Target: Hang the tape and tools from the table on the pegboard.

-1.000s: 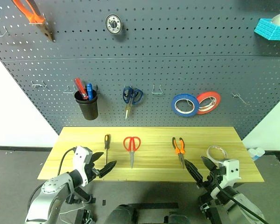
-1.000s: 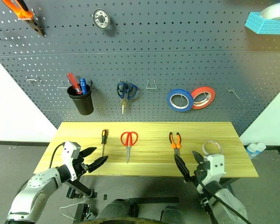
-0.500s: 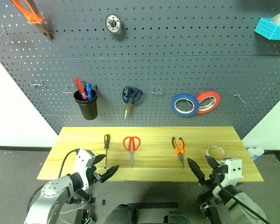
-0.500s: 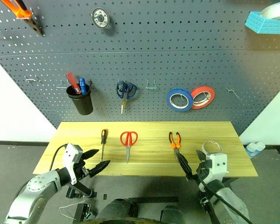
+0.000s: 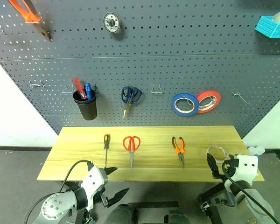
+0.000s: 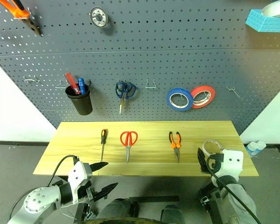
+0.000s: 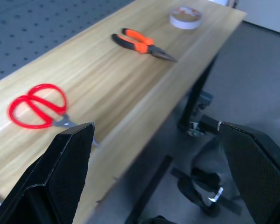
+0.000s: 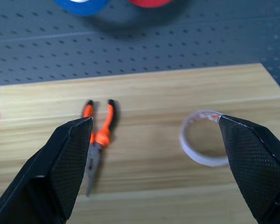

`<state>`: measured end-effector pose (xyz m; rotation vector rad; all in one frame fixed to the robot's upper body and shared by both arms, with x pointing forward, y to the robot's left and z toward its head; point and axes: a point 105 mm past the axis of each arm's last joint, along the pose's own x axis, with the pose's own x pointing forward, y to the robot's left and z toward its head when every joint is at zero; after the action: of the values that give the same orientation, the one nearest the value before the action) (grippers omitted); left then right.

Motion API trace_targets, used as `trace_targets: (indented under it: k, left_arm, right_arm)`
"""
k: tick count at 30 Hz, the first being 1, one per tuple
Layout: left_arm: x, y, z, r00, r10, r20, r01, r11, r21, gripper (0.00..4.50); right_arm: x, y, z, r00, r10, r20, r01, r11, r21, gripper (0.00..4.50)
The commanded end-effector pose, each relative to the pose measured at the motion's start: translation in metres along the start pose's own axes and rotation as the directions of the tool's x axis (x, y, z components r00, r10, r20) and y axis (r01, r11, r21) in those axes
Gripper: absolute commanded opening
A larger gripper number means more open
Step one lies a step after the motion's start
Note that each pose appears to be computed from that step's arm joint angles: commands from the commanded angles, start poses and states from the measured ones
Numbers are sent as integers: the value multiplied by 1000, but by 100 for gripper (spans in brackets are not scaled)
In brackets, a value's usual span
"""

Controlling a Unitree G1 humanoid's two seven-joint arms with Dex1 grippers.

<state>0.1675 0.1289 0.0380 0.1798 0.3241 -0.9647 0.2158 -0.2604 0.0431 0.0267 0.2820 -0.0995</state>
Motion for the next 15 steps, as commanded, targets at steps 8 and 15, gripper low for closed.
trace_targets:
  k: [8, 15]
  left_arm:
    - [-22, -30, 42, 997, -43, 68, 37, 994, 98, 444]
    - [-41, -47, 72, 994, -20, 108, 6, 993, 121, 444]
  right_arm:
    - [18, -10, 36, 1000, 8, 6, -8, 998, -67, 450]
    - [37, -11, 37, 998, 34, -49, -38, 995, -91, 450]
